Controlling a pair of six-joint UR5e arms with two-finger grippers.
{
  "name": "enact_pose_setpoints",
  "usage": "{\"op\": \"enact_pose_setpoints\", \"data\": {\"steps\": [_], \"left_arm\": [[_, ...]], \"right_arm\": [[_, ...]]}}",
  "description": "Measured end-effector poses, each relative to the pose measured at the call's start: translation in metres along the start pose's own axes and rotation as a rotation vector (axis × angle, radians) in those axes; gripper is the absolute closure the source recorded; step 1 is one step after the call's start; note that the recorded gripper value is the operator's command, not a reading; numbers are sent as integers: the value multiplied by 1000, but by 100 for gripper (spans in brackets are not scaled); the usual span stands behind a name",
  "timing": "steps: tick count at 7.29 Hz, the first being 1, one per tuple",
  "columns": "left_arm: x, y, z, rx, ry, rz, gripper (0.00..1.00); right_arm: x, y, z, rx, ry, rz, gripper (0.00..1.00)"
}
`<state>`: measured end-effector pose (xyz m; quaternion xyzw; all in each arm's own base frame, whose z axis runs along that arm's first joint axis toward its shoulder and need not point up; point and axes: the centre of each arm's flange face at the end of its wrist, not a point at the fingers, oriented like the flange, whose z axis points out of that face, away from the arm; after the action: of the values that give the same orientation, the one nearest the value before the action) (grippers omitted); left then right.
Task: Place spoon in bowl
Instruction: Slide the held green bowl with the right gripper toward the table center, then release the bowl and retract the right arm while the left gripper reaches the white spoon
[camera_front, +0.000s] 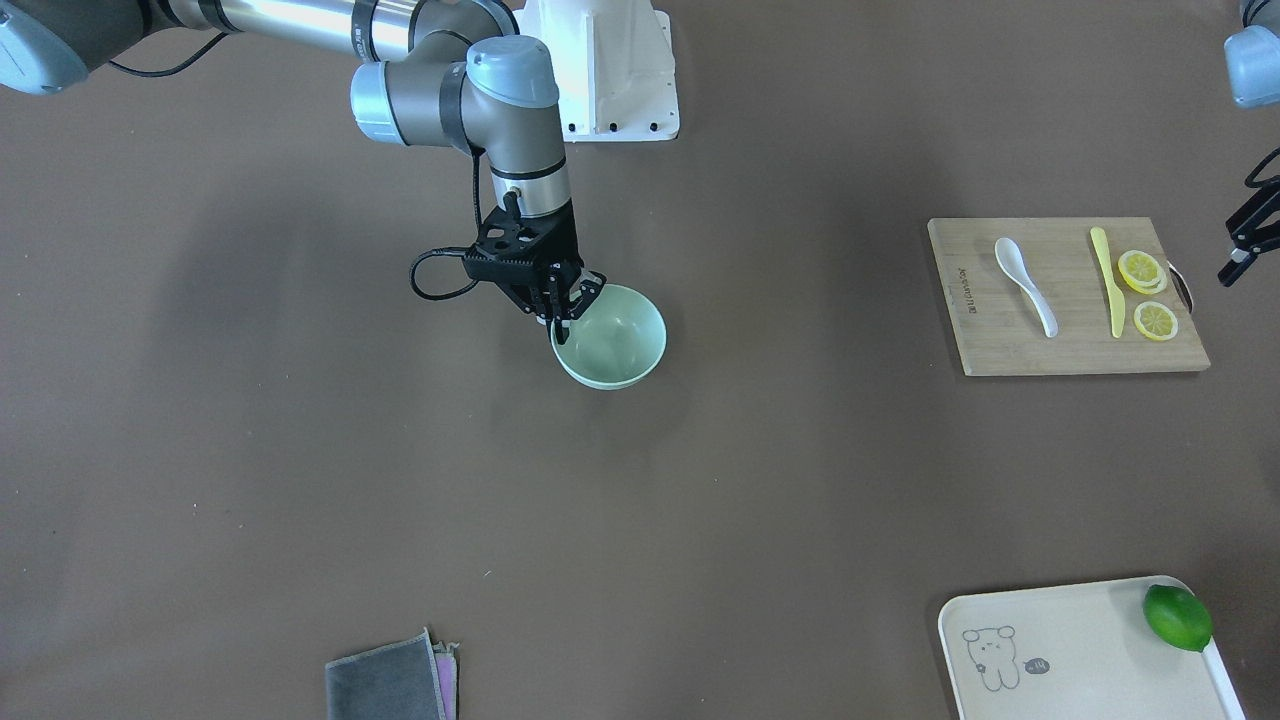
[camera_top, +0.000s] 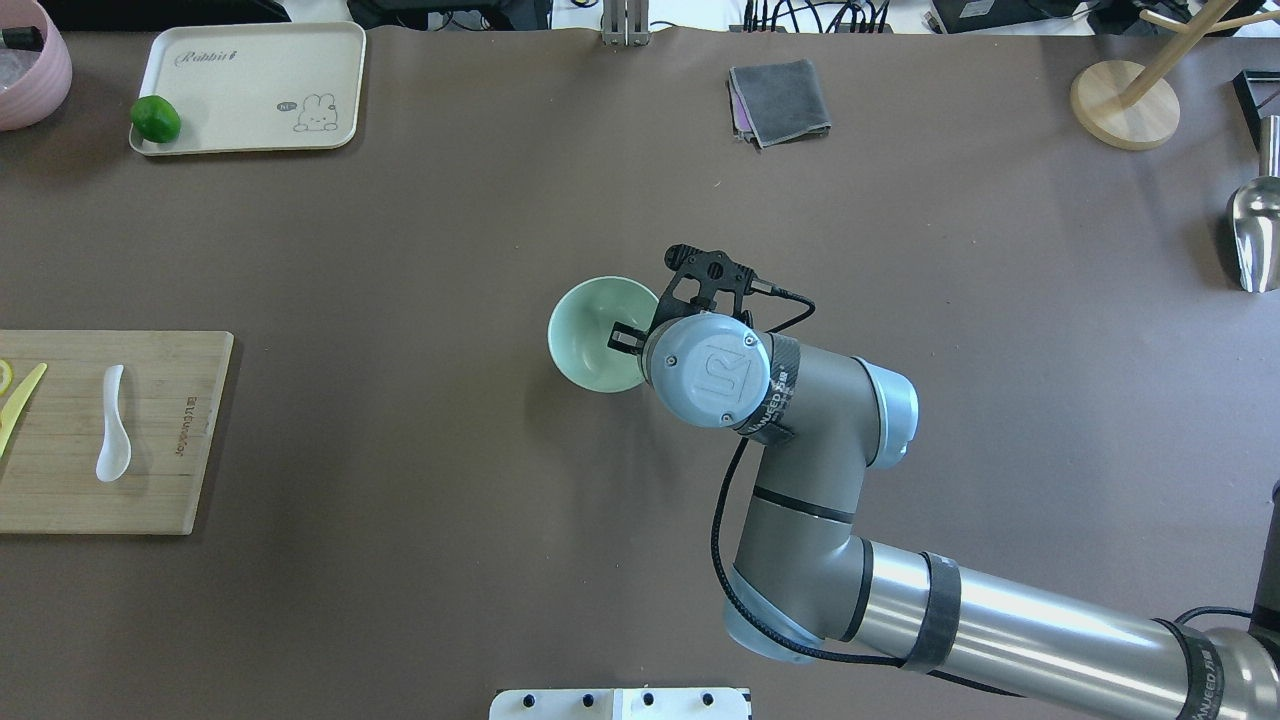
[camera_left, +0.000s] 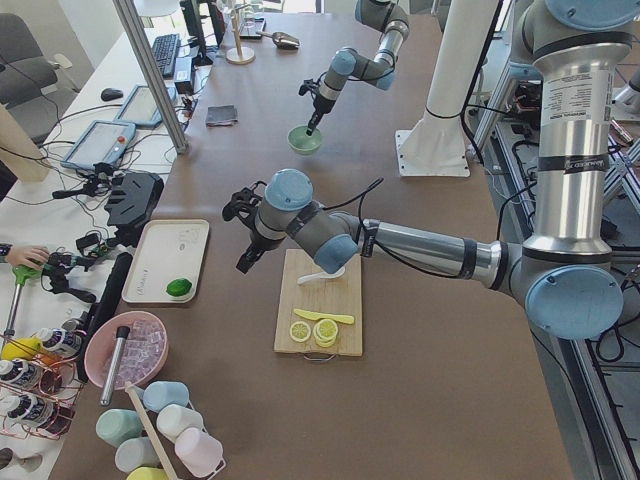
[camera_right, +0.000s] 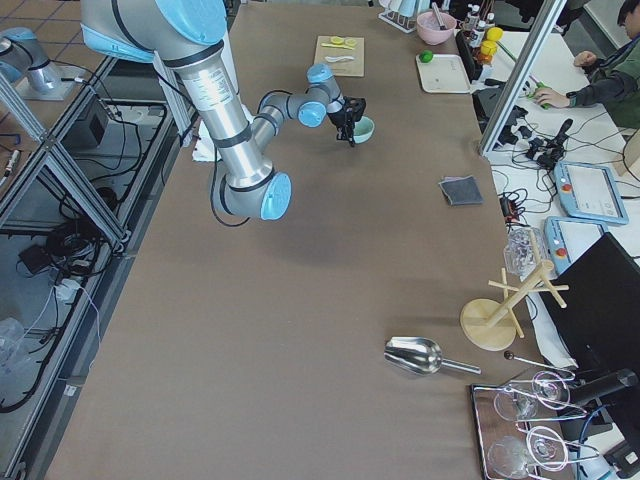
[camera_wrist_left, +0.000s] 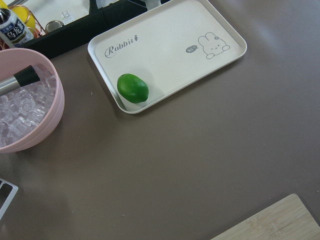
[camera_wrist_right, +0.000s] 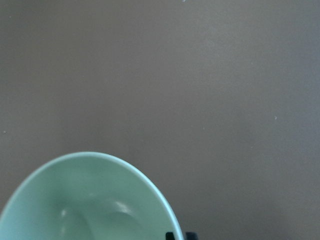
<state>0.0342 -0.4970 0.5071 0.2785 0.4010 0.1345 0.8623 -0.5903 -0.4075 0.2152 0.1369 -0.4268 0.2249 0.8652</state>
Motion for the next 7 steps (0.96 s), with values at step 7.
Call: {"op": "enact_pose_setpoints", "data": {"steps": [7], "left_arm": [[114,72,117,-19,-42,-574,2]], "right_arm": [[193,-294,-88,-151,-54,-321,0]]}}
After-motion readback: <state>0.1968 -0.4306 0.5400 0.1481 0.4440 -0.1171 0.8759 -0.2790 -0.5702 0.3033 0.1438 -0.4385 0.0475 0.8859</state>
